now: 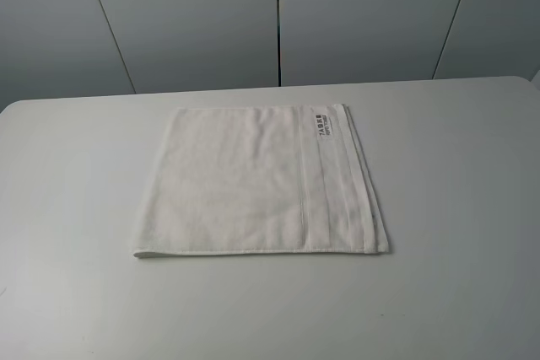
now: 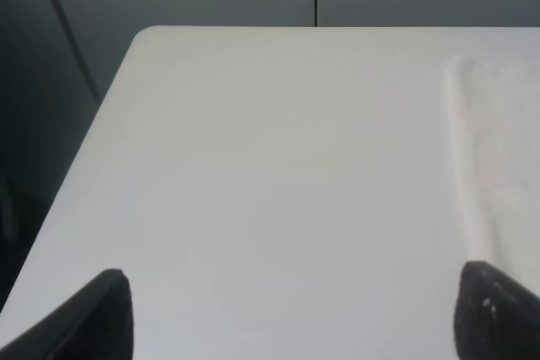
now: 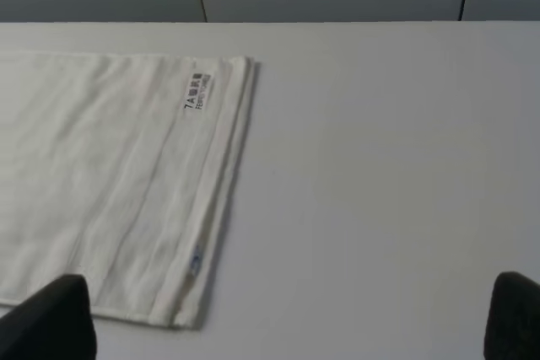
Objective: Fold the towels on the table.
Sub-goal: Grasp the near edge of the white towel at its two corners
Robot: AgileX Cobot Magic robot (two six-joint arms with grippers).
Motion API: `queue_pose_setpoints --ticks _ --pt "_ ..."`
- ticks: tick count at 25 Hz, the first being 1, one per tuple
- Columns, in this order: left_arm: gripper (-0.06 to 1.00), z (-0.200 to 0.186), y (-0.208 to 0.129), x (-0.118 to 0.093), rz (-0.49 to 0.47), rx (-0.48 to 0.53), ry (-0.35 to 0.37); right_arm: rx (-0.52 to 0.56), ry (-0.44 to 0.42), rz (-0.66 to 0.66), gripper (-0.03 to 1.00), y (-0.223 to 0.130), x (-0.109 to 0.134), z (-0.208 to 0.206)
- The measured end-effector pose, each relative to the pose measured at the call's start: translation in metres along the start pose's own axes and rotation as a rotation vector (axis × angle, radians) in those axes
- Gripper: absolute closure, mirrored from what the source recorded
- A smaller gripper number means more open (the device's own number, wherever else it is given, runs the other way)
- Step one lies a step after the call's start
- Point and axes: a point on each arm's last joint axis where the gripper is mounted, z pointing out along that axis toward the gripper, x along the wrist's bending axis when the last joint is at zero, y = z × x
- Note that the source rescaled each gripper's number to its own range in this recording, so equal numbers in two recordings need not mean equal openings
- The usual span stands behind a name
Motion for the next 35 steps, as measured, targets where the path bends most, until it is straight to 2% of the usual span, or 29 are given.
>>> queue_pose_setpoints --ticks 4,7,10,15,20,24,30,35 --pt "-0.04 0.011 0.027 0.002 0.062 0.07 -0.006 0.016 0.017 -0.021 -0.03 0.017 0.003 -0.004" --pt "-0.04 0.028 0.052 0.003 0.139 0.147 -0.024 0.054 0.081 -0.084 -0.03 0.044 0.009 0.002" --pt "-0.04 0.053 0.073 0.002 0.225 0.236 -0.078 0.082 0.155 -0.16 -0.03 0.076 0.015 0.016" --pt "-0.04 0.103 0.097 -0.005 0.35 0.358 -0.238 0.148 0.305 -0.217 -0.03 0.122 0.024 0.063" --pt "-0.04 0.151 0.101 -0.017 0.439 0.413 -0.416 0.257 0.432 -0.305 -0.03 0.148 0.027 0.125" --pt "-0.04 0.183 0.093 -0.036 0.596 0.459 -0.515 0.368 0.523 -0.428 -0.03 0.148 0.039 0.167" --pt "-0.04 0.223 0.068 -0.075 0.924 0.581 -0.605 0.58 0.632 -0.624 -0.03 0.119 0.071 0.214" --pt "-0.04 0.257 0.033 -0.108 1.084 0.715 -0.699 0.75 0.683 -0.8 -0.03 0.085 0.095 0.244"
